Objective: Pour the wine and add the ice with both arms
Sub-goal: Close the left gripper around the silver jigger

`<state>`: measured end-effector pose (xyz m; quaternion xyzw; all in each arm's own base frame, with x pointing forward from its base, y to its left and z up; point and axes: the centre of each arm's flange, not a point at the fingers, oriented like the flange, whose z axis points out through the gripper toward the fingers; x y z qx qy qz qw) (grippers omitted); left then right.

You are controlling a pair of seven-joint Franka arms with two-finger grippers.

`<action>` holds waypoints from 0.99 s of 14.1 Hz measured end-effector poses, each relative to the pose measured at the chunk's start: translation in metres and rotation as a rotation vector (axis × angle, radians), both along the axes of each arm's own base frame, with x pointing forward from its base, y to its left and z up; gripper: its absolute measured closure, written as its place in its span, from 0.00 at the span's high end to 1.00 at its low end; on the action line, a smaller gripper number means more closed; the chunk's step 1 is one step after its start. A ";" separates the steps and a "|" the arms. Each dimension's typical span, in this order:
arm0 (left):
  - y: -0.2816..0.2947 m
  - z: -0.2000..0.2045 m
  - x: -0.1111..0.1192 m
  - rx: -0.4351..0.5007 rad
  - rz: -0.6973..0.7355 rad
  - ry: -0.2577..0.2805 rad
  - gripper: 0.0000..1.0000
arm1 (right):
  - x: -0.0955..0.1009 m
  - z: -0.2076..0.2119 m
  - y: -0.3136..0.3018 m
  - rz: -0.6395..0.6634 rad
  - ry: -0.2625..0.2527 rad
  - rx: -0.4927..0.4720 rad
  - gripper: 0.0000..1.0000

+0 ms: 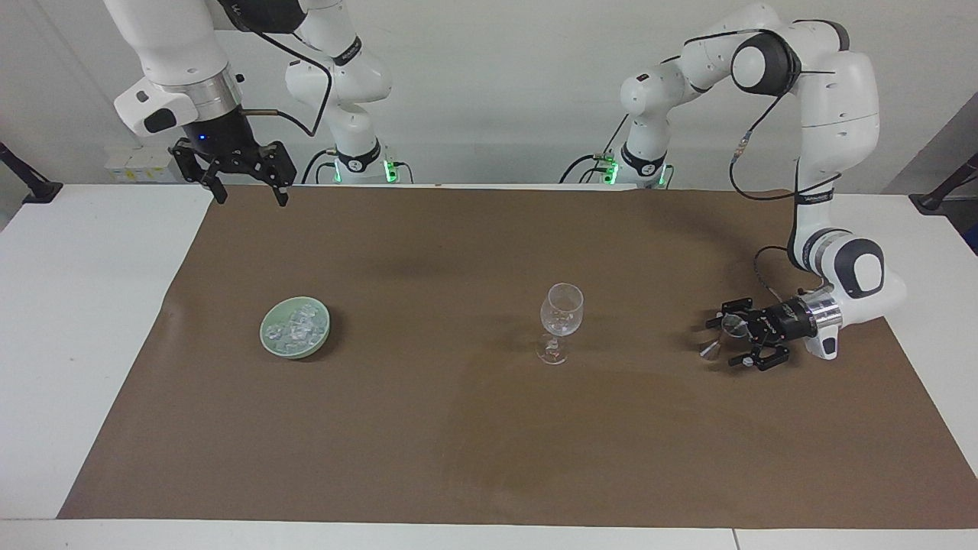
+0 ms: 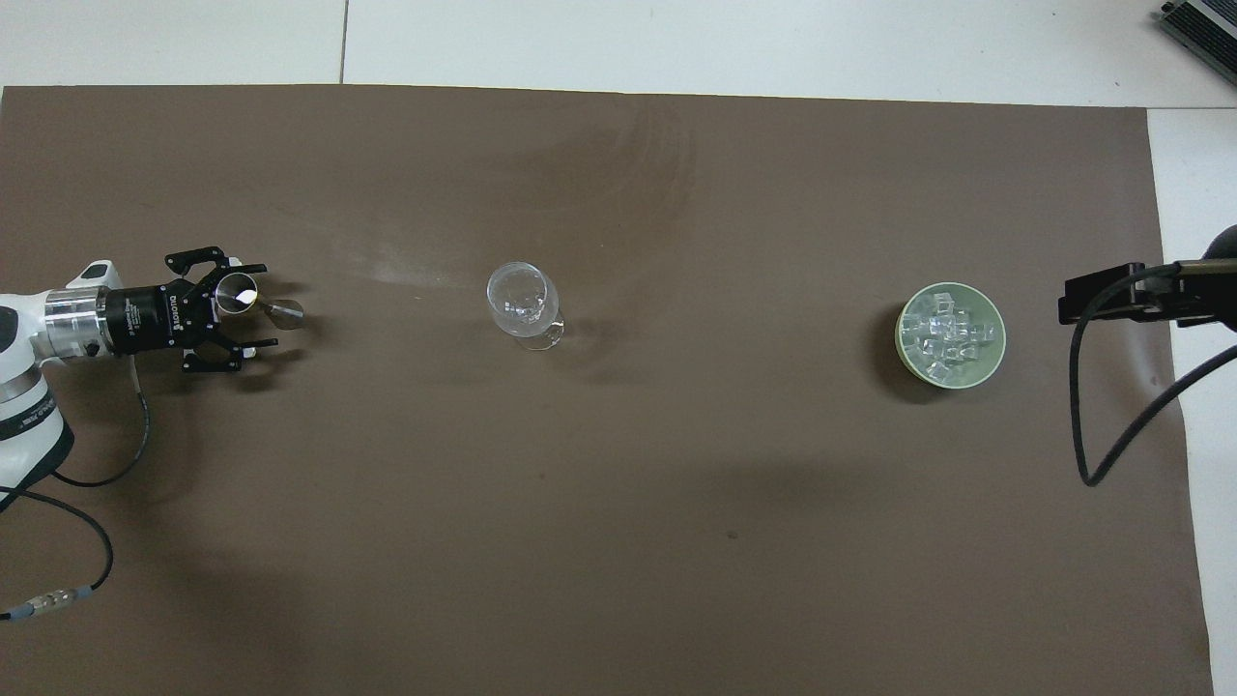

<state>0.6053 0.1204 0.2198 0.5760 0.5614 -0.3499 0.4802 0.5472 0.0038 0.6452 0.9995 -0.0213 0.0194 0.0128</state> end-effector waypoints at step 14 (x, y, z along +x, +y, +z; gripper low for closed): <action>0.002 -0.001 -0.001 0.001 0.004 0.001 0.81 | 0.000 0.000 0.000 0.000 0.000 0.000 1.00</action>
